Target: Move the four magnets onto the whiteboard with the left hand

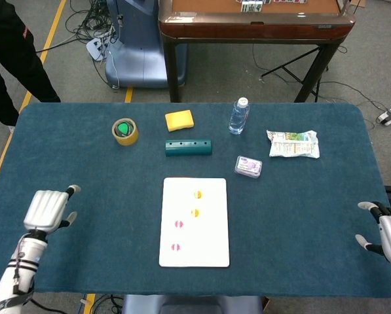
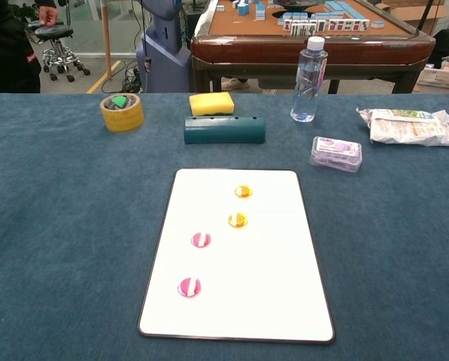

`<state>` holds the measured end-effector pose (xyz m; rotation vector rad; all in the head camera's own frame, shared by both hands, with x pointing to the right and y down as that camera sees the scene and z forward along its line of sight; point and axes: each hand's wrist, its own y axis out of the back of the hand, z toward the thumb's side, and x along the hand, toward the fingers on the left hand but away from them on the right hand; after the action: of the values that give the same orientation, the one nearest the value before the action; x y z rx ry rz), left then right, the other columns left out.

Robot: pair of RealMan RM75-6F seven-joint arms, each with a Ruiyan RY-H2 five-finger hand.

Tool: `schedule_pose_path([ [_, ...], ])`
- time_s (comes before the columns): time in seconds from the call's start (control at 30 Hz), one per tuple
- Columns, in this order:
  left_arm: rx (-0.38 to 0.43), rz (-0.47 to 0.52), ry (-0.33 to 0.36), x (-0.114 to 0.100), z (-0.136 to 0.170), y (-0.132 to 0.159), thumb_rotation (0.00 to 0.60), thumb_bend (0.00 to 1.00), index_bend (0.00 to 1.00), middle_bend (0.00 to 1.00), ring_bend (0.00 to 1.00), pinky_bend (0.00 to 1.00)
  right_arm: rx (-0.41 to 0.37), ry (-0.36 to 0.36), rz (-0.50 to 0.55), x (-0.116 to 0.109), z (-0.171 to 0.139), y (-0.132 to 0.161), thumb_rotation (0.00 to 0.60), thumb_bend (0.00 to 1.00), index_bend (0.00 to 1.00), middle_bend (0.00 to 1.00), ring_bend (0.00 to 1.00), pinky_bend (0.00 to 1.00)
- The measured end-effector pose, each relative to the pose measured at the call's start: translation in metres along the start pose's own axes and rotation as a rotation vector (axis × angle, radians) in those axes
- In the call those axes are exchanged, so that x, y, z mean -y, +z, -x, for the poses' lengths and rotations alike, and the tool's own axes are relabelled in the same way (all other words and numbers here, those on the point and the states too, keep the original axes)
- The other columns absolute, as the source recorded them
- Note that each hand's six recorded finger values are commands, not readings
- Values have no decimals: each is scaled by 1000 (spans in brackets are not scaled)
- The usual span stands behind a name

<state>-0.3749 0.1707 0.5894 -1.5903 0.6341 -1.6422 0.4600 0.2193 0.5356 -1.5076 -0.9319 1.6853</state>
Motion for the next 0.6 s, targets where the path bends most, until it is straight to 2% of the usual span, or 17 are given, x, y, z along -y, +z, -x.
schedule_pose_path([
  [0.13, -44, 7, 9, 3, 20, -19, 600, 302, 360, 624, 586, 798, 0, 8, -9, 3, 2, 2, 600, 131, 292, 324, 371, 603],
  [0.23, -76, 29, 41, 3, 33, -29, 600, 303, 360, 596, 558, 738, 0, 10, -11, 5, 3, 3, 600, 130, 292, 324, 371, 603],
  [0.47, -120, 74, 128, 5, 63, -45, 600, 303, 362, 583, 550, 720, -4, 5, -11, 5, 4, 4, 600, 130, 292, 324, 371, 603],
  [0.6, -139, 103, 152, 10, 76, -55, 600, 303, 368, 576, 551, 720, 1, -1, -7, 3, 3, 3, 600, 131, 292, 324, 371, 603],
])
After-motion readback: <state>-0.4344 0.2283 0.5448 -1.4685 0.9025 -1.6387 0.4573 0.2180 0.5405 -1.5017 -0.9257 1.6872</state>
